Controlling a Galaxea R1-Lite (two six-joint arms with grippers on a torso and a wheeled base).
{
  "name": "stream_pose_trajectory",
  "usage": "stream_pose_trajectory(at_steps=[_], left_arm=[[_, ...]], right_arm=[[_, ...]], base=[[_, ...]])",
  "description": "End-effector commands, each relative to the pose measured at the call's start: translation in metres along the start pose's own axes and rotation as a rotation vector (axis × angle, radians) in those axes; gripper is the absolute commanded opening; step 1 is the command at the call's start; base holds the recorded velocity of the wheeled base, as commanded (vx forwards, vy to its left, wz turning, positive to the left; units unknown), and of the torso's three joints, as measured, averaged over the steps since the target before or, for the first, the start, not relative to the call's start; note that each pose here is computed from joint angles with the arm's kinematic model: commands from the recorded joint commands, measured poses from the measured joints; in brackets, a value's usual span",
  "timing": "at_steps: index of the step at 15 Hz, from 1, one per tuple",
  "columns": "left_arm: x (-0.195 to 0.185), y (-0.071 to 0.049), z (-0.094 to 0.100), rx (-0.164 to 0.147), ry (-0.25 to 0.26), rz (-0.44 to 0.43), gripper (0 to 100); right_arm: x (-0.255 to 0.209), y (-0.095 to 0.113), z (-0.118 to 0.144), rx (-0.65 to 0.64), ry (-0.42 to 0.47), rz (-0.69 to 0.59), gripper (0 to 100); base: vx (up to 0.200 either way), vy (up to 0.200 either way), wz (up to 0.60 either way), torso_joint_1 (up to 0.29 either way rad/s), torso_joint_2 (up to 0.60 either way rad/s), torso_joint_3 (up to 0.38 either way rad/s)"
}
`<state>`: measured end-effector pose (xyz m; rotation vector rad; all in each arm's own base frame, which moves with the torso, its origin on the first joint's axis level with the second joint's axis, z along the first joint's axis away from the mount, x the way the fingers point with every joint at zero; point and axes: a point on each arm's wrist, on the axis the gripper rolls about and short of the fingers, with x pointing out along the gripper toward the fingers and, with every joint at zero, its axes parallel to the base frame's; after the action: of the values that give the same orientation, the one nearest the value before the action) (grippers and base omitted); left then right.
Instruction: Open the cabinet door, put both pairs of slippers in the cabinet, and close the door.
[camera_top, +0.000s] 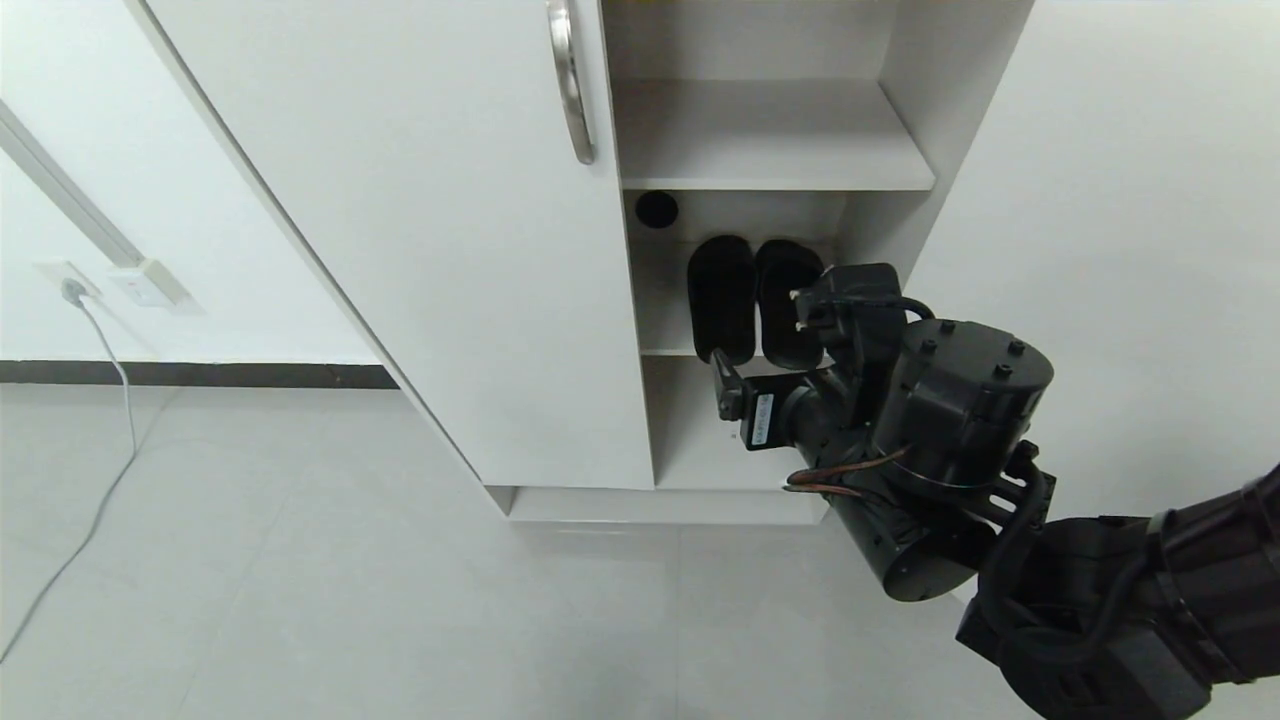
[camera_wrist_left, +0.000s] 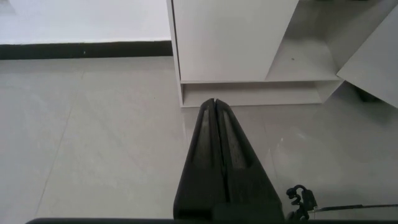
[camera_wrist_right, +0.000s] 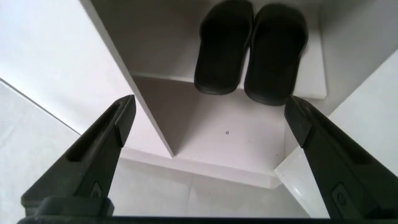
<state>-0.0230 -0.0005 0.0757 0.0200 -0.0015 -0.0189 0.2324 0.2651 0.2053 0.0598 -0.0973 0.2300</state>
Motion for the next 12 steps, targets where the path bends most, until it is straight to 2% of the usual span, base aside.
stream_pose_trajectory(at_steps=[1,12], left_arm=[[0.000,0.000,0.000,0.000,0.001,0.001,0],[0.000,0.000,0.000,0.003,0.001,0.001,0]], right_arm=[[0.001,0.001,-0.002,-0.004,0.005,0.000,100],[0.001,-0.001,-0.015,-0.034,0.041,-0.007,100]], base=[[0.000,0.000,0.00,0.002,0.00,0.198],[0.000,0.000,0.00,0.004,0.00,0.201]])
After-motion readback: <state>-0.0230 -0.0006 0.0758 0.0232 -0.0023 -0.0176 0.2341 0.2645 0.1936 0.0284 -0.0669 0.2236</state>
